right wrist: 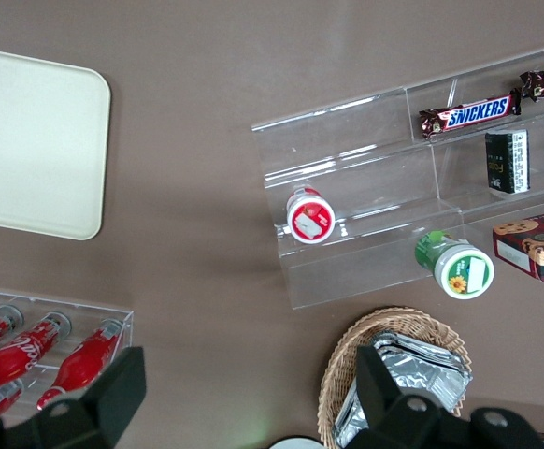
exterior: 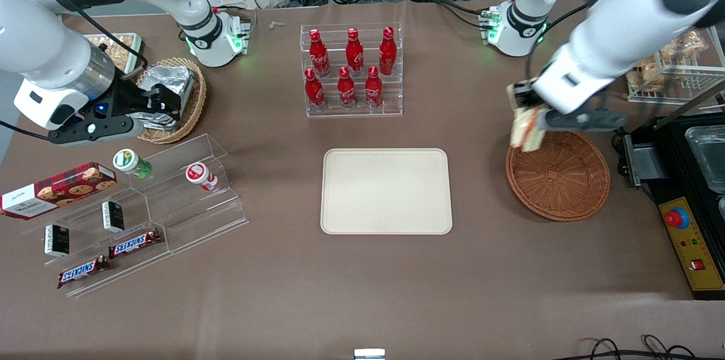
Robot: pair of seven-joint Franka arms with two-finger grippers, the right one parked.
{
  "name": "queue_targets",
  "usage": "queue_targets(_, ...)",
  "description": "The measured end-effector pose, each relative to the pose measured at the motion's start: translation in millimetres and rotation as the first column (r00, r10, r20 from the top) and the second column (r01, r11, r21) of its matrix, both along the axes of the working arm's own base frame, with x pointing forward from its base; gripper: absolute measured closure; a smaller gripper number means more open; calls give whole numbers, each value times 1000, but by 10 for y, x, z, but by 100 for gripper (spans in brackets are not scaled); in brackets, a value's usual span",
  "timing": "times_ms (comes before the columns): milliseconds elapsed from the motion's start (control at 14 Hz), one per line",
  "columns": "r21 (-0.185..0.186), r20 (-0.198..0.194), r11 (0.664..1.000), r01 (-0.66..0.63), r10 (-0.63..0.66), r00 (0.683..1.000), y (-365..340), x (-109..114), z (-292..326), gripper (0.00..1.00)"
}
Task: Place sandwich from basket to tray
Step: 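Carry the sandwich with the left gripper over the white tray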
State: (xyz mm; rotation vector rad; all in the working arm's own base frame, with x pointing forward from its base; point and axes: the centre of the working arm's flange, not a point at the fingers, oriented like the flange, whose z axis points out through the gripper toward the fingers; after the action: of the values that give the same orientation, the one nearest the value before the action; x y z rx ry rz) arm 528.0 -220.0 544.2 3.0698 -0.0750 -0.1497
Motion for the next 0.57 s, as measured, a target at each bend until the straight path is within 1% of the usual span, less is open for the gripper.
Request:
queue_targets(71, -18, 12, 1000, 5, -5, 1000, -181, 0, -360, 79)
queue_targets(143, -36, 15, 999, 5, -4, 1000, -328, -19, -726, 79)
queue_targets(286, -66, -4, 998, 6, -6, 1000, -494, -36, -1351, 79)
queue_targets(357, -61, -13, 998, 19, -20, 1000, -548, -18, -1595, 79)
queue_targets(429, -43, -10, 999, 27, -27, 1000, -626, 3, -1809, 79)
queue_targets(500, -15, 10, 1000, 23, -23, 1000, -713, 25, -2025, 79)
queue_targets(571, 16, 39, 1000, 11, -12, 999, -797, 45, -2262, 79)
